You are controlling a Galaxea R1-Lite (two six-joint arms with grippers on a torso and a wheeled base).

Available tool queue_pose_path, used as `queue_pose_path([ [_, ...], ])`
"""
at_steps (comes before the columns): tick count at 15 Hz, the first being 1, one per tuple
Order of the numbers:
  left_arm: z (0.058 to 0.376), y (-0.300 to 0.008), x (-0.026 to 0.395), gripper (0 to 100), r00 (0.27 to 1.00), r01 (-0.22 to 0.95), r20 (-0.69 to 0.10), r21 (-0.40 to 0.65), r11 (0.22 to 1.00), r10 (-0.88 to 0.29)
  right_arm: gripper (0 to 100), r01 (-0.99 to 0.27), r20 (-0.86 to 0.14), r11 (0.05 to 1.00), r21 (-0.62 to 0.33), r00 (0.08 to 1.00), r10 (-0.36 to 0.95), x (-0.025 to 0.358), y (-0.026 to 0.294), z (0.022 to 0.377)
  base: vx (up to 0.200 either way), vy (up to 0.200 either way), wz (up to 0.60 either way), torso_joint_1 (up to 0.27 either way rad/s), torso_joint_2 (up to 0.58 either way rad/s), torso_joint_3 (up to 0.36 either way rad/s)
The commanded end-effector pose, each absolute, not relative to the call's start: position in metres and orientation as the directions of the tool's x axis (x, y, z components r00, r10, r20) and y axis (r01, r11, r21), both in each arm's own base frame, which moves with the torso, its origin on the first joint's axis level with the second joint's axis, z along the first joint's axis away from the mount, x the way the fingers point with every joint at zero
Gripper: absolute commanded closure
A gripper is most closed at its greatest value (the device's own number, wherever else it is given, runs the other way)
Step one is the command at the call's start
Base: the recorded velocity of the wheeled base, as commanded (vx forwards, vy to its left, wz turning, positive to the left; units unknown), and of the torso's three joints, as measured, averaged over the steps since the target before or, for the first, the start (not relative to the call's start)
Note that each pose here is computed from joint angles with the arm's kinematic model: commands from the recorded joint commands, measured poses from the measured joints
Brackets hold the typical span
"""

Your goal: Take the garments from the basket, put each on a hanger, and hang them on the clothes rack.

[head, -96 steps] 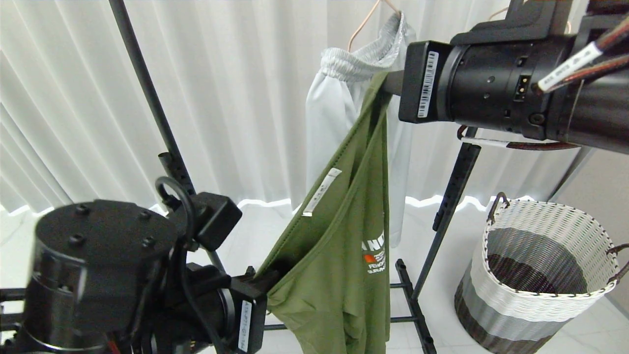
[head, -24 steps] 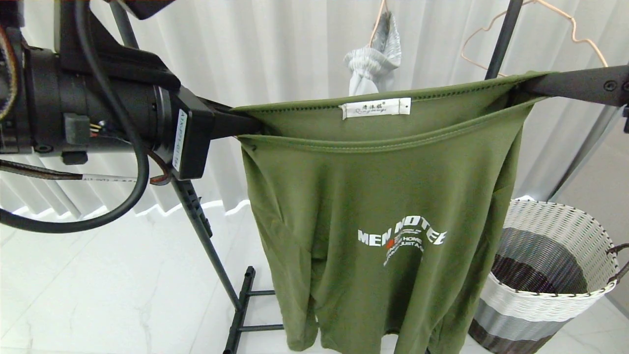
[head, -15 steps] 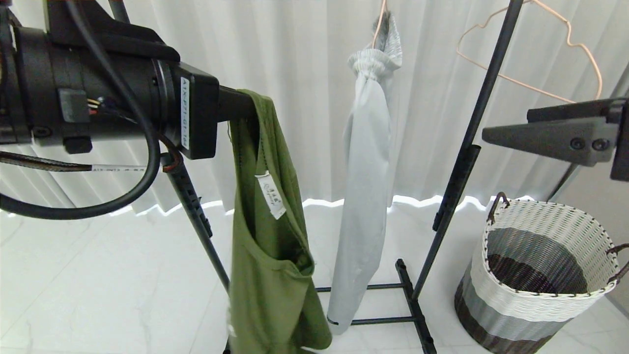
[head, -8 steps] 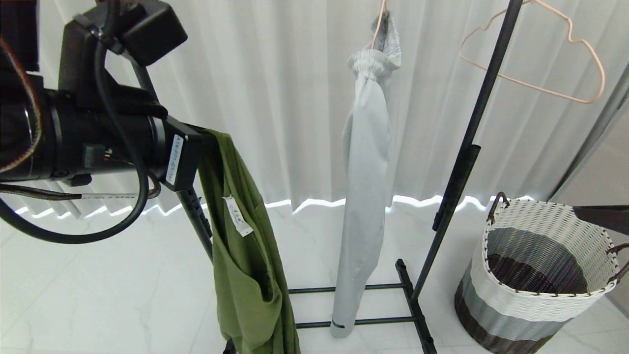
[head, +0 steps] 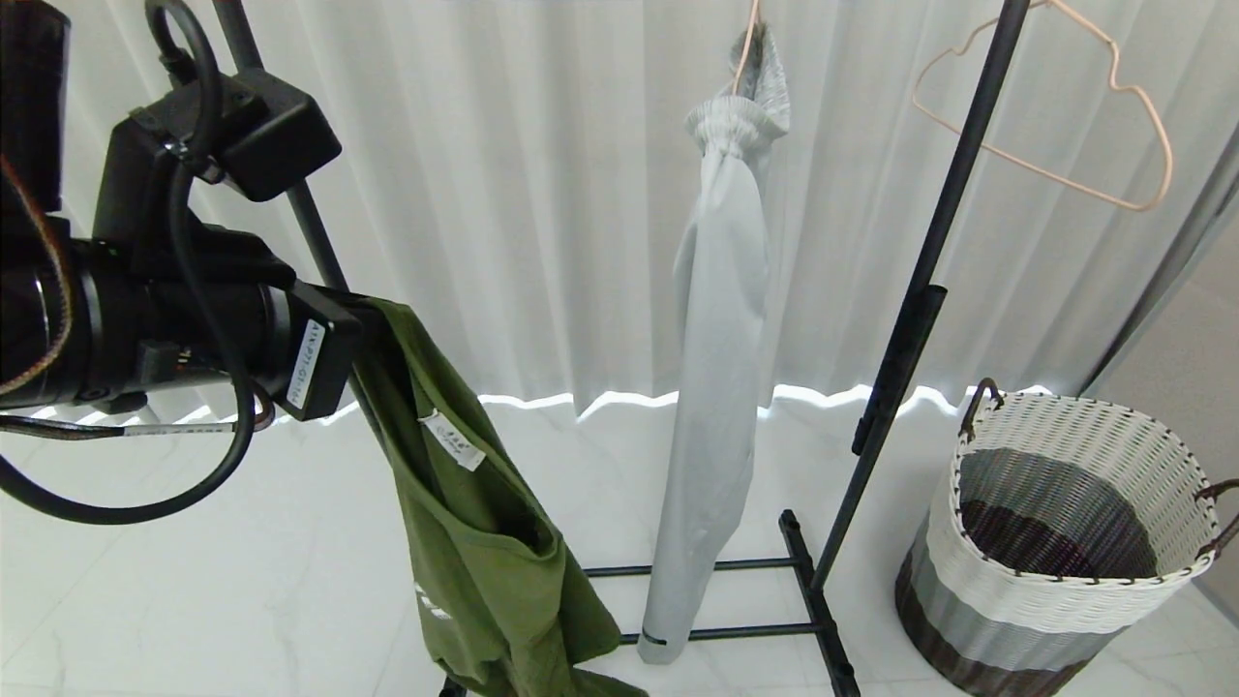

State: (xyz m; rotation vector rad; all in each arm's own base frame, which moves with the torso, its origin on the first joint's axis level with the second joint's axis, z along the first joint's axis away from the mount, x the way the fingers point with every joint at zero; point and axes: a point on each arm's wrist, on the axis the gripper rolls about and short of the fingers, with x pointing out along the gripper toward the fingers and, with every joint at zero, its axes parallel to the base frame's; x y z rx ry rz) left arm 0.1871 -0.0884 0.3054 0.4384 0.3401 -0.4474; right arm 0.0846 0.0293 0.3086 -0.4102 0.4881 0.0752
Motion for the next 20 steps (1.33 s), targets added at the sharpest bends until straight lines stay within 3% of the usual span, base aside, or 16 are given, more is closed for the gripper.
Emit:
queue_pose_path([
  [1, 0.306, -0.086, 0.183, 100, 0.851, 0.481, -0.4, 0.33, 0.812, -0.341, 0, -0.101, -0.461, 0.938, -0.331, 0.885, -0.067, 0.081, 0.023, 0.309, 0.0, 0.0, 0.0, 0.061, -0.18, -0.144],
  [11, 0.306, -0.079, 0.167, 100, 0.857, 0.477, -0.383, 0.335, 0.812, -0.345, 0, -0.007, -0.439, 0.985, -0.174, 0.896, -0.071, 0.086, 0.024, 0.311, 0.0, 0.0, 0.0, 0.158, -0.43, -0.271],
  [20, 0.305, -0.08, 0.168, 100, 0.856, 0.477, -0.388, 0.335, 0.812, -0.343, 0, 0.031, -0.4, 0.992, -0.122, 0.913, -0.077, 0.107, 0.027, 0.306, 0.0, 0.0, 0.0, 0.207, -0.48, -0.271],
])
